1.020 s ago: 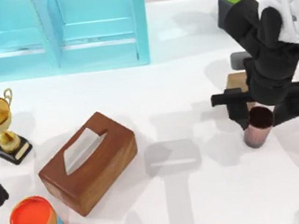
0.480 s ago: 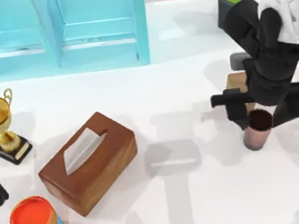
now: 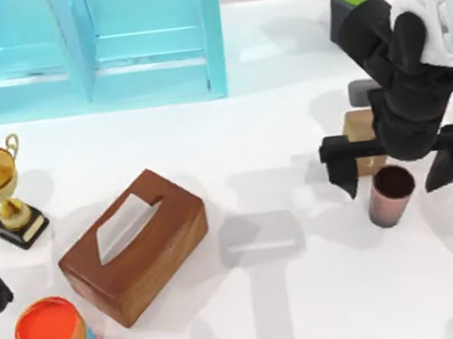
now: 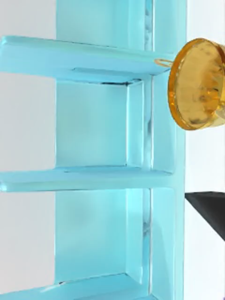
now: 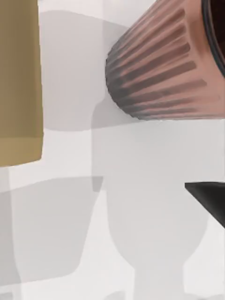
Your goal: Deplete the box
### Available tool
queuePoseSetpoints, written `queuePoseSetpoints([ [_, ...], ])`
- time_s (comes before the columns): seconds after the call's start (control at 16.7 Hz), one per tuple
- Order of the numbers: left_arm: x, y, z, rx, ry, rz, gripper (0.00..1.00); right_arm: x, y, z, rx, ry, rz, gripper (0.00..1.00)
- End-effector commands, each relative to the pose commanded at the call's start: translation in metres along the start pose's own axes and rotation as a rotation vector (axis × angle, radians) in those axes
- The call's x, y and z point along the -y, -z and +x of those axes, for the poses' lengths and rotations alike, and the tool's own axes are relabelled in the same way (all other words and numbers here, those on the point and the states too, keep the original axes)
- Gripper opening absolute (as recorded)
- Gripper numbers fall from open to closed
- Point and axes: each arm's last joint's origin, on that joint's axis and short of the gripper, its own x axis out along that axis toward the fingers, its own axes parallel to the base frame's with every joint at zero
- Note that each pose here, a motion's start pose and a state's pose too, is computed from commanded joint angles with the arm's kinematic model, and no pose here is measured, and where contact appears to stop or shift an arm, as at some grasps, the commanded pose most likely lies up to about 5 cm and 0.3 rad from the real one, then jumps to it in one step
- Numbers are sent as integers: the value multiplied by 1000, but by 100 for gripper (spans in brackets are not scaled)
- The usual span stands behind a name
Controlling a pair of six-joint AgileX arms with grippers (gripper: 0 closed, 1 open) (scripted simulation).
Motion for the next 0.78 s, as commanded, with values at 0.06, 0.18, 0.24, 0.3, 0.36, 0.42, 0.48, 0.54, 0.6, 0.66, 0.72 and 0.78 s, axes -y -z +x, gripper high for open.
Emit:
queuePoseSetpoints([
  [0.06, 0, 0, 0, 0, 0, 0, 100, 0, 0, 0, 0, 0, 0, 100],
  [0.18, 0, 0, 0, 0, 0, 0, 100, 0, 0, 0, 0, 0, 0, 100],
  [0.24, 0, 0, 0, 0, 0, 0, 100, 1, 0, 0, 0, 0, 2, 100],
  [0.3, 0, 0, 0, 0, 0, 0, 100, 0, 0, -1, 0, 0, 2, 100],
  [0.36, 0, 0, 0, 0, 0, 0, 100, 0, -1, -4, 0, 0, 2, 100],
  [0.42, 0, 0, 0, 0, 0, 0, 100, -1, -2, -8, 0, 1, 2, 100],
  [0.48, 0, 0, 0, 0, 0, 0, 100, -1, -3, -15, -3, 3, 2, 100],
  [0.54, 0, 0, 0, 0, 0, 0, 100, -2, -4, -23, -6, 5, 1, 100],
  [0.6, 0, 0, 0, 0, 0, 0, 100, -2, -5, -32, -10, 7, 1, 100],
  [0.66, 0, 0, 0, 0, 0, 0, 100, -2, -5, -42, -15, 10, 2, 100],
  [0.72, 0, 0, 0, 0, 0, 0, 100, -2, -5, -52, -17, 11, 2, 100],
  [0.78, 0, 0, 0, 0, 0, 0, 100, -2, -5, -63, -18, 11, 2, 100],
])
